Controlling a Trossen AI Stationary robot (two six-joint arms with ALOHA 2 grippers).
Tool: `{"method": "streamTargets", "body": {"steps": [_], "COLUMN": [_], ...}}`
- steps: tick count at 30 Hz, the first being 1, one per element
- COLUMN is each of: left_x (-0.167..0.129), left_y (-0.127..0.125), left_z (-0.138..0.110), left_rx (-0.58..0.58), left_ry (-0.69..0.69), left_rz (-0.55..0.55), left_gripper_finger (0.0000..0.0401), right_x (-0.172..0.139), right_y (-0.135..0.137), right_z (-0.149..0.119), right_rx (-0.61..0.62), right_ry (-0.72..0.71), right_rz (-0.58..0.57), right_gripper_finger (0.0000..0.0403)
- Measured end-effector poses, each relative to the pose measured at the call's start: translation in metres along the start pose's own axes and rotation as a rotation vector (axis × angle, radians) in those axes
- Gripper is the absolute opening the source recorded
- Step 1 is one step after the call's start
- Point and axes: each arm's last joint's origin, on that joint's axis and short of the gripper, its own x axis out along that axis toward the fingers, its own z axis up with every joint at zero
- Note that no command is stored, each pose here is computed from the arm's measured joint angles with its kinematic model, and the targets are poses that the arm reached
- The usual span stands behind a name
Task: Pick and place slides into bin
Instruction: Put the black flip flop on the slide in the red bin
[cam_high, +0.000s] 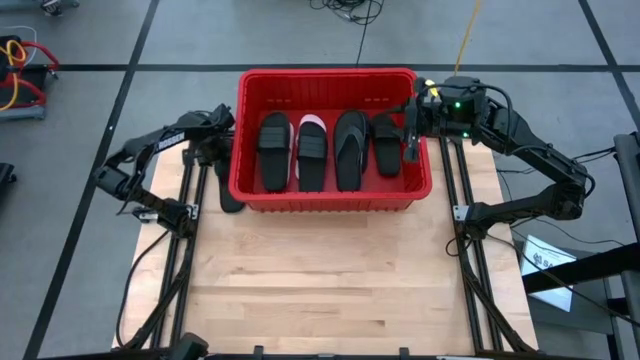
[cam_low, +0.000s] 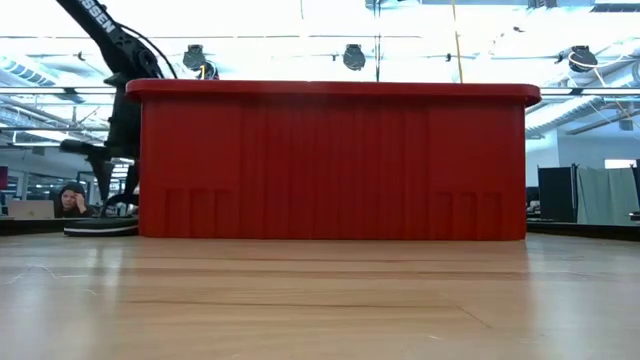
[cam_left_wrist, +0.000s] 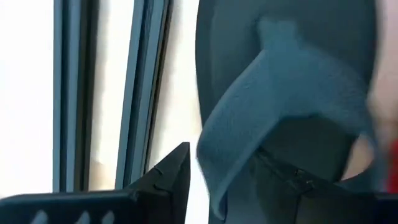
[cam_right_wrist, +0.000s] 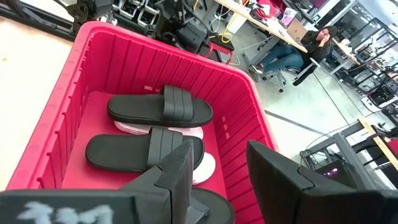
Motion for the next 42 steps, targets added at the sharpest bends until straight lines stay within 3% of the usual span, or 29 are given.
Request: {"method": "streamTargets", "body": {"steps": [11, 14, 20, 28, 33, 42], "left_x": [0.012, 0.012, 0.012, 0.010, -0.009, -0.075], "left_y": [0.002, 0.003, 0.003, 0.004, 0.010, 0.037], "left_z": [-0.001, -0.001, -0.001, -0.001, -0.005, -0.029], "left_rx": [-0.001, -0.019, -0.036, -0.036, -0.052, -0.068], "left_ry": [-0.059, -0.078, -0.095, -0.102, -0.169, -0.352], "left_rz": [0.036, 0.059, 0.078, 0.083, 0.023, -0.067], "left_gripper_finger": [0.0146, 0.0118, 0.0012, 0.0004, 0.0003, 0.0001], "right_x": [0.000, 0.000, 0.000, 0.000, 0.000, 0.000], "right_y": [-0.001, -0.001, -0.001, -0.001, -0.001, -0.001], "right_z": [0.002, 0.002, 0.002, 0.002, 0.002, 0.002], "right_rx": [-0.002, -0.001, -0.002, -0.002, -0.002, -0.002], "right_ry": [-0.018, -0.018, -0.018, -0.017, -0.017, -0.017], "right_rz": [-0.013, -0.013, -0.013, -0.013, -0.012, -0.012], "right_gripper_finger": [0.0141, 0.0141, 0.0141, 0.0141, 0.0141, 0.0141]}}
